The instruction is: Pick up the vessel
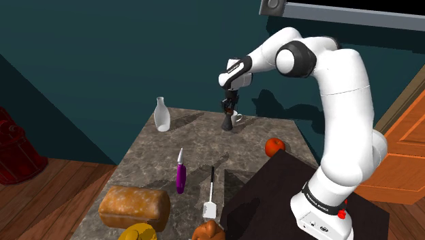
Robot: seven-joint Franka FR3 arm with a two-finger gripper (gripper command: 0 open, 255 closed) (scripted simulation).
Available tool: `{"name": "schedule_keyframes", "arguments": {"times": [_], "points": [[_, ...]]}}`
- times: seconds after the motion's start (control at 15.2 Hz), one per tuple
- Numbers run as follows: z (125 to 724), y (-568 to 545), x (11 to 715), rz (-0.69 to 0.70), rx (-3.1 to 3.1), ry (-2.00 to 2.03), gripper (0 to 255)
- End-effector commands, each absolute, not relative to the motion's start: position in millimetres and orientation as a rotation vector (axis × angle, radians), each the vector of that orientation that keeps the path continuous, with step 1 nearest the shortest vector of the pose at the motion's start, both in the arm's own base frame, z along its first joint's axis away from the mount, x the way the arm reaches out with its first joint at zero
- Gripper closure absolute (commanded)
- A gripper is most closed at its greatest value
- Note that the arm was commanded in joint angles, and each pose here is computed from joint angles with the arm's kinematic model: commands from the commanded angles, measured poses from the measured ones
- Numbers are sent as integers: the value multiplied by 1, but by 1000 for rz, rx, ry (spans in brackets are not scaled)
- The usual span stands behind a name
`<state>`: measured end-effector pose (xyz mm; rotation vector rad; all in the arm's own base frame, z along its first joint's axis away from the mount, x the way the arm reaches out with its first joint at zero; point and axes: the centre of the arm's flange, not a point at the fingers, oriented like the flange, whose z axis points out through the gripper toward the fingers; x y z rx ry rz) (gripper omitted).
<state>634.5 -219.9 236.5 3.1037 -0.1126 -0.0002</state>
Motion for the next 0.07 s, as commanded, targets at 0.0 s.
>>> {"name": "schedule_keyframes", "arguments": {"times": [0.0], "points": [[240, -219, 635, 0, 3104, -112, 255]]}}
